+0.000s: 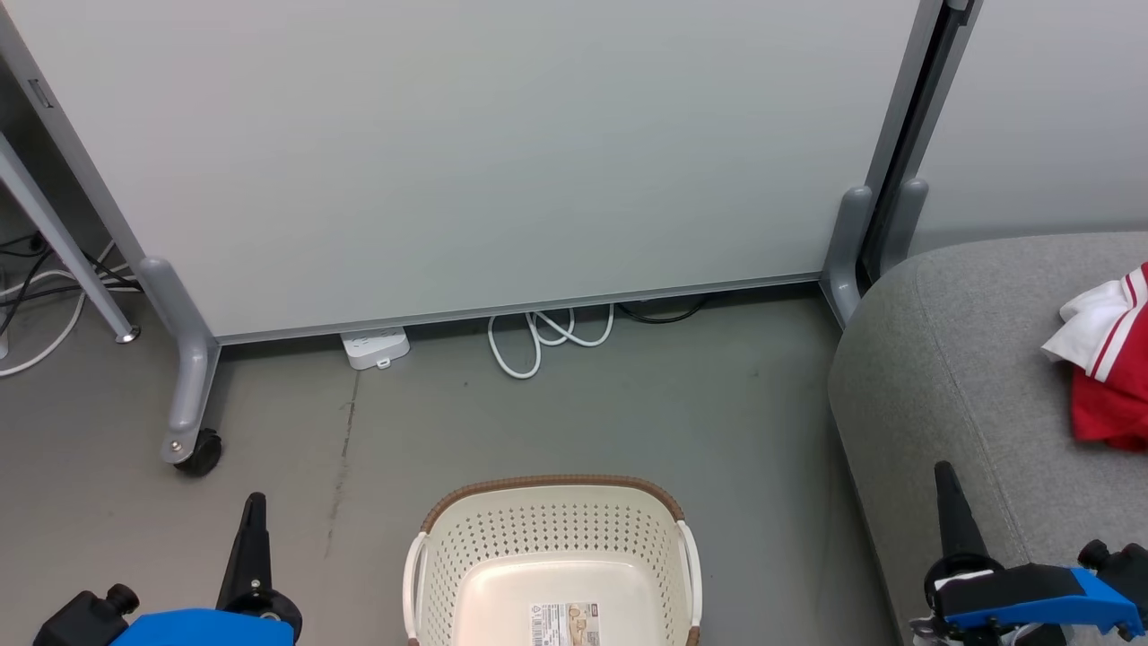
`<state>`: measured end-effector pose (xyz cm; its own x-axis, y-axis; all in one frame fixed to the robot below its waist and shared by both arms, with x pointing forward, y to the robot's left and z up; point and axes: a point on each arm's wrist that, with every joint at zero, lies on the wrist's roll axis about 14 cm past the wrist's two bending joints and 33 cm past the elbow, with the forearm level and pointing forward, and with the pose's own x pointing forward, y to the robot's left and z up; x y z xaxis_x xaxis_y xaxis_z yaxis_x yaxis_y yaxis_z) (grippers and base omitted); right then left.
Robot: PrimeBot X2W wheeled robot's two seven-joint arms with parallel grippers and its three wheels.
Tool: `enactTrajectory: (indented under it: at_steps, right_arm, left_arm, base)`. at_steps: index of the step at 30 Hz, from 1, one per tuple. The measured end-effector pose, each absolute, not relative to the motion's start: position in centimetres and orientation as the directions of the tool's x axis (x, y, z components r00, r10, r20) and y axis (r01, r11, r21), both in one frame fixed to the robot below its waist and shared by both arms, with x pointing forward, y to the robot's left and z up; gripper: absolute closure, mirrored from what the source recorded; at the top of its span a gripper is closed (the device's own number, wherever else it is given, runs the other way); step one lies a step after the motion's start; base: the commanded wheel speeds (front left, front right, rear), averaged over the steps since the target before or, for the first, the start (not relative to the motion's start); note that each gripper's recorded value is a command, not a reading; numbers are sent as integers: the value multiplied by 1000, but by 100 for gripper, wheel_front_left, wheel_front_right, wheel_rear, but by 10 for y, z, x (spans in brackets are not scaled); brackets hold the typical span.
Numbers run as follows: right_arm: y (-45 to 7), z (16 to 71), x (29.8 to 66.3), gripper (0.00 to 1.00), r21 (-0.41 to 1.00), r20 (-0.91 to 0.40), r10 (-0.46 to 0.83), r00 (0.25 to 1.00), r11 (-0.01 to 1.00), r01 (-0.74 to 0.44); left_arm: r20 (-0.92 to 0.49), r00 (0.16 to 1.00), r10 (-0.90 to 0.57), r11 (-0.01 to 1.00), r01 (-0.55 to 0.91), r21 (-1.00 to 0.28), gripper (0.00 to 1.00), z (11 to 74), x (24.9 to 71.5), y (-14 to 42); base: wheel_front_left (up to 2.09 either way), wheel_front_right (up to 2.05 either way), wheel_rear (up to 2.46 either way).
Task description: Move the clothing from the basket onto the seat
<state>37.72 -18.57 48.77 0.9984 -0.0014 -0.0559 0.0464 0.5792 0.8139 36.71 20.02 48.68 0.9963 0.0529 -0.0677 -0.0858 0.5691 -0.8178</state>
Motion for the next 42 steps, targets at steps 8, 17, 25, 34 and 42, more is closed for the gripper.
enactTrajectory:
  at_steps: [8, 17, 25, 34, 42]
  right_arm:
    - [-187, 490, 380, 100, 863, -54, -1, 999, 503, 47]
    - [-189, 490, 380, 100, 900, -57, -2, 998, 432, 52]
    - [-191, 492, 381, 100, 931, -55, -2, 998, 361, 52]
    - [-193, 494, 383, 100, 961, -48, -2, 999, 274, 46]
    - [-195, 496, 384, 100, 975, -43, -3, 999, 218, 42]
  left_arm:
    - [-69, 996, 50, 495, -85, -865, 100, 488, 369, 202]
    - [-63, 997, 43, 422, -75, -904, 100, 491, 373, 201]
    - [-61, 998, 34, 352, -69, -934, 100, 492, 375, 200]
    - [-56, 998, 29, 268, -62, -961, 100, 493, 377, 201]
    - [-51, 998, 22, 213, -55, -975, 100, 495, 379, 201]
  base:
    - [0, 0, 0]
    - [0, 0, 0]
    - [0, 0, 0]
    - [0, 0, 0]
    - [0, 0, 0]
